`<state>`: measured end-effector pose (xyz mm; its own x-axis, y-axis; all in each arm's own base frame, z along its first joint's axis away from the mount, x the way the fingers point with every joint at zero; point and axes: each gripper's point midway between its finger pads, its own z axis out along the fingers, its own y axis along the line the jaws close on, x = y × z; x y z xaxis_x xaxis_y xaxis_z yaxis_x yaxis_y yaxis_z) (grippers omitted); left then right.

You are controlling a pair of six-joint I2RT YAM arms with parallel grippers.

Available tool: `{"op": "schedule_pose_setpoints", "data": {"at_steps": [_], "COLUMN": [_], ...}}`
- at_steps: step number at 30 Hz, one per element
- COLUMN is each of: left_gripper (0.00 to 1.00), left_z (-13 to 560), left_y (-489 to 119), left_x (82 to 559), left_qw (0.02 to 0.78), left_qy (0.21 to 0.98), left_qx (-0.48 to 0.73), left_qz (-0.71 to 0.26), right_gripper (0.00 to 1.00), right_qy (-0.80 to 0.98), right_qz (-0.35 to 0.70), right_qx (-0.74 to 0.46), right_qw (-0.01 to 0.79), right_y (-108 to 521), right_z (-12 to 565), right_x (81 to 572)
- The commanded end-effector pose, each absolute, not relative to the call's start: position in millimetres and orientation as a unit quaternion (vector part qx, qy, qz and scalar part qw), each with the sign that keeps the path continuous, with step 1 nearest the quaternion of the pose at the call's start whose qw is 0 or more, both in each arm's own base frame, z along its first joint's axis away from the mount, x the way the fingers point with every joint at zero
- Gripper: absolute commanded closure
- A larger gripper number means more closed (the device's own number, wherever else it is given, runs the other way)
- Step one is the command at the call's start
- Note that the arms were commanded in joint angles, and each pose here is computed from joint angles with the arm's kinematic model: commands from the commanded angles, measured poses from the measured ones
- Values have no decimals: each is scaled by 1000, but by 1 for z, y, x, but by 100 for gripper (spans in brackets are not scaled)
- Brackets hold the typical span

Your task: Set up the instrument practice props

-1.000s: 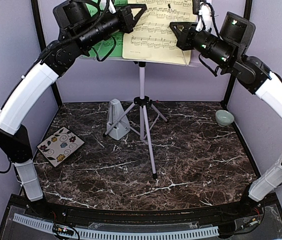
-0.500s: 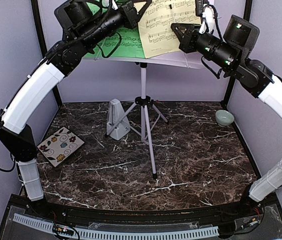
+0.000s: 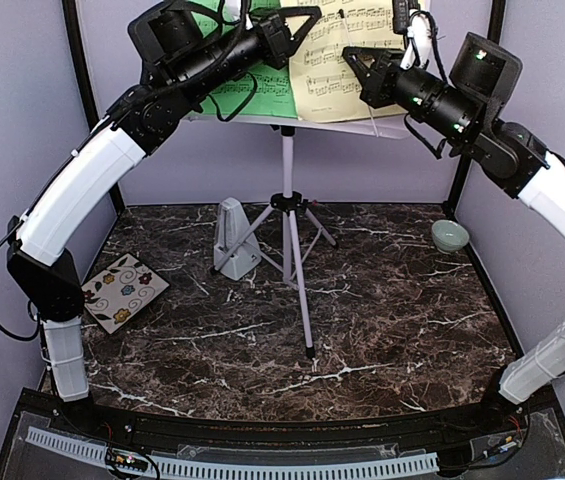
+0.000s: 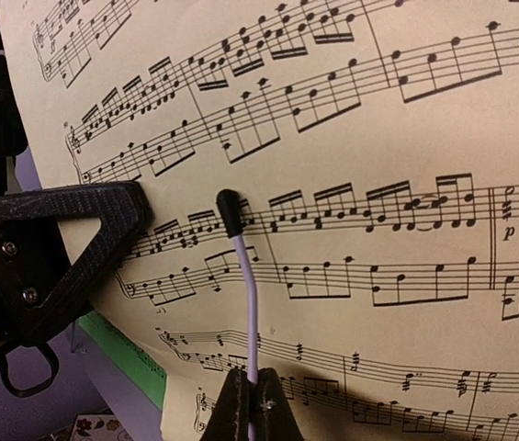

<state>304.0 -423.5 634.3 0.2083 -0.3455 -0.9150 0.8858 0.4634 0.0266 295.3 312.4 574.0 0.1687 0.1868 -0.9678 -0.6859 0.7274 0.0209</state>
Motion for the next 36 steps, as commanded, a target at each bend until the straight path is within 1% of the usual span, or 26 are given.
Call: {"op": "schedule_pose_setpoints", "data": {"at_steps": [1,4,5,11,12,14,16,21,22,28,36], "left_gripper": [87,75,72,70,70,75,75,72,71,70,69], "left_z": [657,658,658,659,659,659,660,657,657,659,660], "left_y": [-406,-405,-405,-404,-405,-405,-404,-405,-405,-404,-401], "left_x": [297,298,298,299,299,299,300,300,301,298,295], "left_qw": [742,744,744,745,745,746,747,744,743,745,745], "left_qy": [438,440,440,439,439,438,438,444,445,439,442], "left_qx": [281,277,276,272,272,271,270,270,270,272,277], "left_qz": [-422,-420,-420,-422,-422,-422,-422,-421,-421,-422,-416], "right_gripper": [100,100,100,100,100,100,100,100,98,72,62], "right_qy": [544,543,543,544,545,547,549,557,557,557,529], "right_qz": [312,312,311,312,312,311,308,301,302,307,320], "right_qx": [-223,-222,-221,-221,-221,-221,-217,-205,-205,-216,-233], "right_qw": [747,748,748,747,746,746,746,746,746,741,750], "right_y": [303,301,301,301,302,302,301,298,298,304,299], "right_z": [592,592,592,591,590,588,587,585,584,584,603], "right_x": [281,282,282,284,285,286,288,294,294,294,277]}}
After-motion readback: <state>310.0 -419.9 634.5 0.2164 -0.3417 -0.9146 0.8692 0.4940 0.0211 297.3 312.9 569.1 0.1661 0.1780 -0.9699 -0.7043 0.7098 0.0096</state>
